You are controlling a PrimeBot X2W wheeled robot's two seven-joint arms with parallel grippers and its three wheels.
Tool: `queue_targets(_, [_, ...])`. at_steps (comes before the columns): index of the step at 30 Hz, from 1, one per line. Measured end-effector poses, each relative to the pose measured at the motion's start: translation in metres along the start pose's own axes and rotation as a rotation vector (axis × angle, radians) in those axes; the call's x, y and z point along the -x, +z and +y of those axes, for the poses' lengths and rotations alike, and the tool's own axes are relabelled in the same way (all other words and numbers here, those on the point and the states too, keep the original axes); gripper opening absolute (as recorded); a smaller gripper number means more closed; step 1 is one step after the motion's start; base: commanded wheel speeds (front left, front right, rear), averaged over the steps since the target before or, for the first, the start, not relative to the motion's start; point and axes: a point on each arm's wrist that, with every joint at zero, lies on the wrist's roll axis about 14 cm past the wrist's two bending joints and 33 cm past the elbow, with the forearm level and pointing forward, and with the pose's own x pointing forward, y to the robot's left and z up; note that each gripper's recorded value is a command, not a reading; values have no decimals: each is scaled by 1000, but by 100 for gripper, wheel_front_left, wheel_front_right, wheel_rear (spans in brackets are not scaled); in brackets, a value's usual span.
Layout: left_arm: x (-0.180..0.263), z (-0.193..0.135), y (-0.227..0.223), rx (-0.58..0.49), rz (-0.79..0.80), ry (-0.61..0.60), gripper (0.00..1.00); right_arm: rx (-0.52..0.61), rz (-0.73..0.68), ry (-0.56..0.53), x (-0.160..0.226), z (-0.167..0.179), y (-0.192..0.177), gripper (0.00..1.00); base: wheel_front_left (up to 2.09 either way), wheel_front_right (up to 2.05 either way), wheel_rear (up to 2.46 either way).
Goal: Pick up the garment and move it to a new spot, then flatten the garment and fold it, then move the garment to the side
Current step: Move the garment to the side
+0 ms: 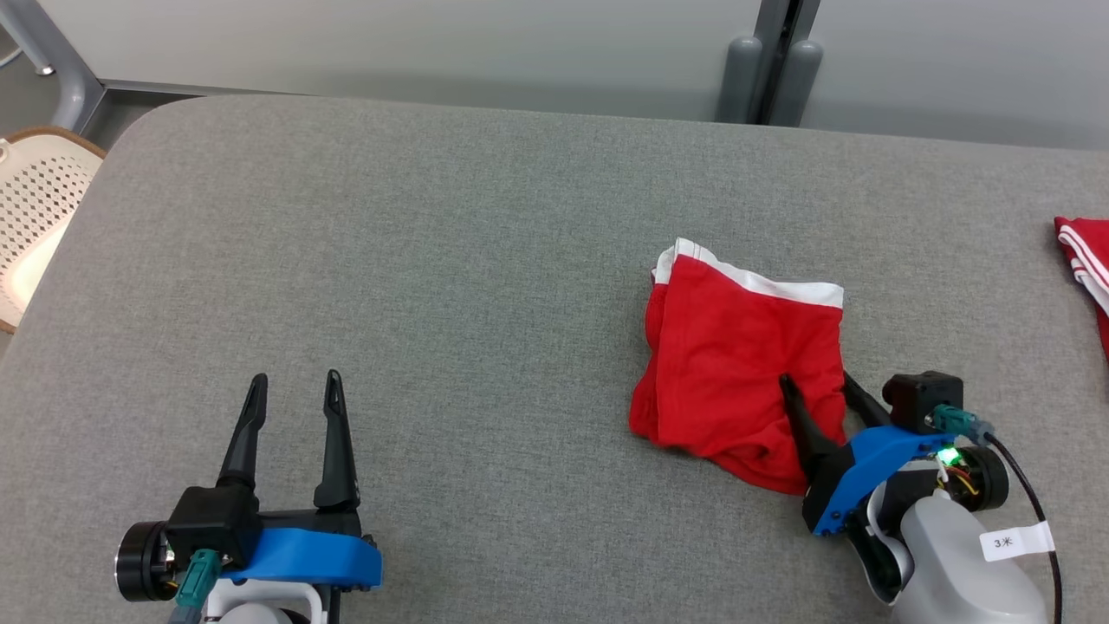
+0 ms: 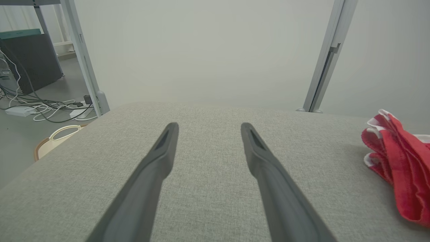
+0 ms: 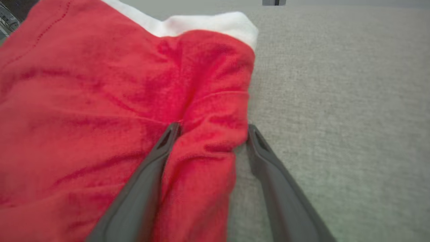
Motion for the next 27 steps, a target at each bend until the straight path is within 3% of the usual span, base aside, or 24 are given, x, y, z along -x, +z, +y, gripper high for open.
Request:
queue_targets(6, [-4, -1, -1, 3, 1, -5, 100, -47, 13, 9, 1, 9, -13, 100, 0, 0, 0])
queue_targets(7, [-5, -2, 0, 5, -2, -9, 100, -52, 13, 11, 1, 11, -14, 55, 0, 0, 0])
queue_targets(8, [-5, -3, 1, 5, -5, -12, 100, -52, 9, 15, 1, 12, -13, 18, 0, 0, 0])
queue_targets(9, [-6, -4, 2, 6, -8, -14, 100, -56, 4, 17, 1, 13, -13, 0, 0, 0, 0])
queue_targets(17, [-13, -22, -4, 19, 7, -66, 100, -49, -38, -19, 11, -6, -4, 0, 0, 0, 0])
queue_targets(27, [-60, -103, -26, 46, 36, -288, 100, -38, -86, -232, 53, -105, 1, 0, 0, 0, 0])
